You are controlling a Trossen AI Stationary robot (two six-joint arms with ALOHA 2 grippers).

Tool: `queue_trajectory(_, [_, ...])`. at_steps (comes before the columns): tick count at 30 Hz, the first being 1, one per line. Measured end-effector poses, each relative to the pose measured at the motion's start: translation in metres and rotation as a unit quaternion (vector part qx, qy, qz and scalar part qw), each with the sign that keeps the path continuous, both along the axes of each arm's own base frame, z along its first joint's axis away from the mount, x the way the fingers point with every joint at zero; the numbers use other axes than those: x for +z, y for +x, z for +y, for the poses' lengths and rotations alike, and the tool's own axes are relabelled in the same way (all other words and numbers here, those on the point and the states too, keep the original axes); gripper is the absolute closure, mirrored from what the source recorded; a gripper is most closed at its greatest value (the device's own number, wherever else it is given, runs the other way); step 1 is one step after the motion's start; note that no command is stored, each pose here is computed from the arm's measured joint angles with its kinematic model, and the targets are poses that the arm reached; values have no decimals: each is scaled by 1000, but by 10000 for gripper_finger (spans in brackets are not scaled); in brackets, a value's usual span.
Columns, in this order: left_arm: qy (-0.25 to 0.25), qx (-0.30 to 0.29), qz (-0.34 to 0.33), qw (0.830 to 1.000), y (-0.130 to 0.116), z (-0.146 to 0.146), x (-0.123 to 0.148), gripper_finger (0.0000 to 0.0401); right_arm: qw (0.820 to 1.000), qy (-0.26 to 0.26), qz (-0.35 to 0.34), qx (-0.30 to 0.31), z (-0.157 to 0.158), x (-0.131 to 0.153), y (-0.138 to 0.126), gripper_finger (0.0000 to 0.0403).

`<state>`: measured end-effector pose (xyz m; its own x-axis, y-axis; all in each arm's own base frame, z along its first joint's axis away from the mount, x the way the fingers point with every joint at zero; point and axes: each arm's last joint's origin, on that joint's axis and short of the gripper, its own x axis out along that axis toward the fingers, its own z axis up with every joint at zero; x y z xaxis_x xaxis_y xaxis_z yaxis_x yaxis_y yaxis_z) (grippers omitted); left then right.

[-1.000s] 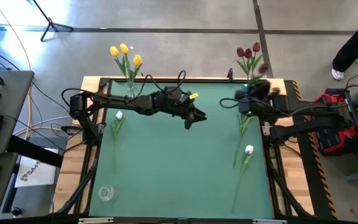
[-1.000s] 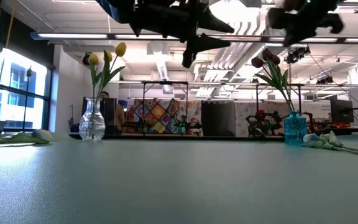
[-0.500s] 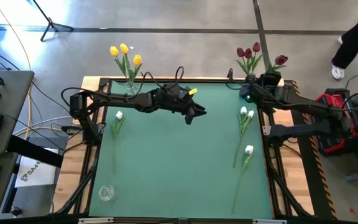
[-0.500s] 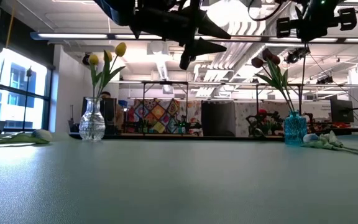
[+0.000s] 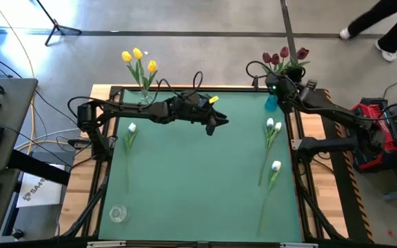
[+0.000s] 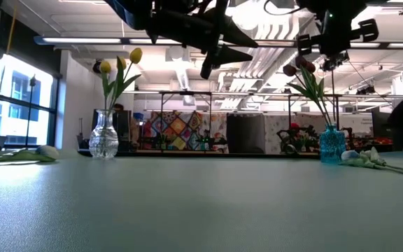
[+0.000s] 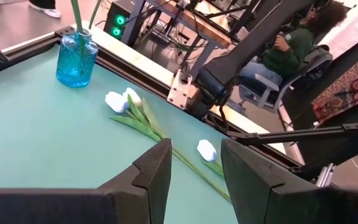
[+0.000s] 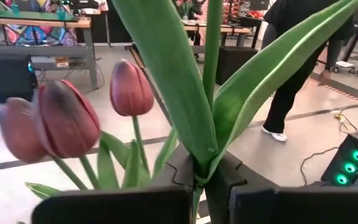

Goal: Sort flowers into vase by color
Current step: Put the red tulip into the blue vase

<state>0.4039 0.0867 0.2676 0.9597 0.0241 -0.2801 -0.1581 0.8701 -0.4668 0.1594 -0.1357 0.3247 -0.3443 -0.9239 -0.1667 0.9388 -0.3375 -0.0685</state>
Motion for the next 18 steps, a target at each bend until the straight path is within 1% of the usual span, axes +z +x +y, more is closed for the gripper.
queue_trajectory(6, [6, -2, 1, 1000, 0, 0, 0, 273, 1000, 2, -13, 7, -4, 1, 1, 400])
queue_trajectory(10, [9, -2, 1, 1000, 0, 1, 0, 273, 1000, 8, -7, -3, -9, -3, 1, 400])
queue_trajectory(14, [12, 0, 1, 1000, -1, 4, 0, 273, 1000, 19, 0, -7, -16, -8, 3, 400])
queue_trajectory(18, [13, 0, 1, 1000, -1, 5, 0, 273, 999, 36, -2, 6, -20, -12, 5, 397])
